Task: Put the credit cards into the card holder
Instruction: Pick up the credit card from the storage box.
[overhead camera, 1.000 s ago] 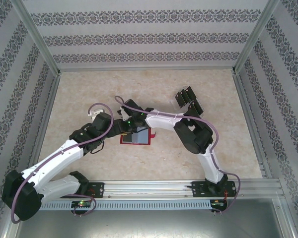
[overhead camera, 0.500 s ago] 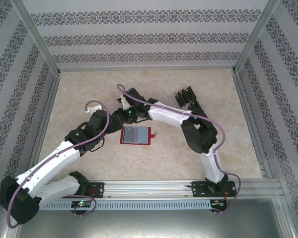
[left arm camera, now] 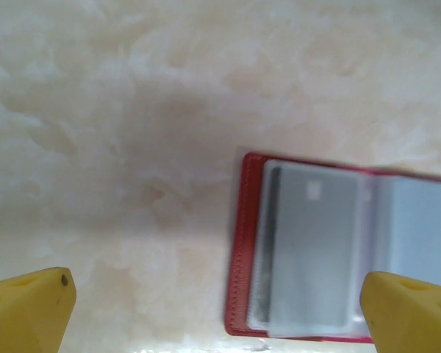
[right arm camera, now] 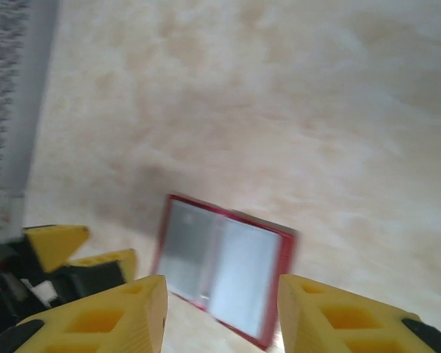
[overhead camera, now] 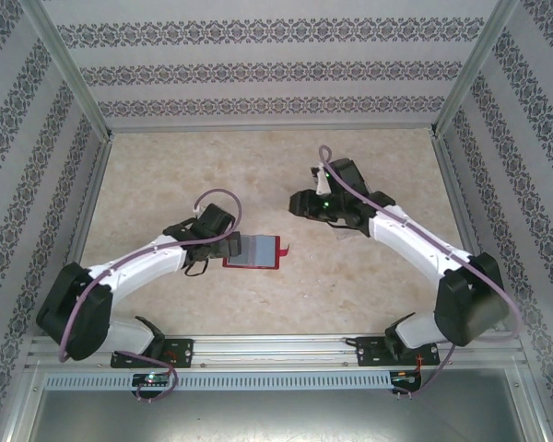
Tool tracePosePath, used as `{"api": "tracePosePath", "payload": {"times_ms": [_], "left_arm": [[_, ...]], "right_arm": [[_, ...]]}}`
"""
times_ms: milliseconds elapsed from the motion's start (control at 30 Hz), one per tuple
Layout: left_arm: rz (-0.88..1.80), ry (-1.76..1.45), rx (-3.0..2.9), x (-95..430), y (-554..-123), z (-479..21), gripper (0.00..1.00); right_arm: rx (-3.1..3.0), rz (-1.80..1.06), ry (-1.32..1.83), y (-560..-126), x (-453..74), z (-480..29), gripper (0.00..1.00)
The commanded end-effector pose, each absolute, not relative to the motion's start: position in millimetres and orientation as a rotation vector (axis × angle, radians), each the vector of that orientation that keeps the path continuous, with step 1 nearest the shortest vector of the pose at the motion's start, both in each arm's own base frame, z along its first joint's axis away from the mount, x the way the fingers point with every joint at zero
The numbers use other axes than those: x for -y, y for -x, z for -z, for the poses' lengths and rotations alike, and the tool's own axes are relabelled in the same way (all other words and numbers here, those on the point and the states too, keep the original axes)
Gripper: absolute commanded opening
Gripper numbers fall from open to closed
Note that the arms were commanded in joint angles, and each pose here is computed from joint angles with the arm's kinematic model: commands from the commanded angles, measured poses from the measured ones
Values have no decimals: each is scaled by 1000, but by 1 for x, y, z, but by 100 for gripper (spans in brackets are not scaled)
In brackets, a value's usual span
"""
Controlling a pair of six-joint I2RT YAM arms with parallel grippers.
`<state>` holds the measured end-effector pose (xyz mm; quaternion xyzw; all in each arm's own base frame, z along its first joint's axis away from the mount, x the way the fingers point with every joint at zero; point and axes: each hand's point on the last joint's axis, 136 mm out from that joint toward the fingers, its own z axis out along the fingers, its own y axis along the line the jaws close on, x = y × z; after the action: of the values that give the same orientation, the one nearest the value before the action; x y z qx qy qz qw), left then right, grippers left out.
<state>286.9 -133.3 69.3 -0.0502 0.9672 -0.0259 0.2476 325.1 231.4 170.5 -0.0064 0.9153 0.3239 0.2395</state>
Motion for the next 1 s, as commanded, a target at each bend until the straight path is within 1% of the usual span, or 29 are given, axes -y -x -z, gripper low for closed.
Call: {"api": "tracePosePath", "payload": {"times_ms": [0, 267, 533, 633, 967], "left_arm": [[73, 45, -2641, 141, -303, -69, 100], [-23, 30, -2718, 138, -307, -38, 100], [-56, 80, -2750, 129, -294, -22, 100], [-57, 94, -2753, 126, -290, -19, 100], [-62, 111, -2747, 121, -285, -20, 100]], "right_arm": [[-2561, -739, 0, -312, -194, -154, 44], [-2562, -728, -52, -308, -170, -151, 44], [-2544, -612, -109, -317, -142, -162, 44], [-2538, -533, -120, -323, -128, -166, 45], [-2597, -148, -84, -344, -87, -151, 44]]}}
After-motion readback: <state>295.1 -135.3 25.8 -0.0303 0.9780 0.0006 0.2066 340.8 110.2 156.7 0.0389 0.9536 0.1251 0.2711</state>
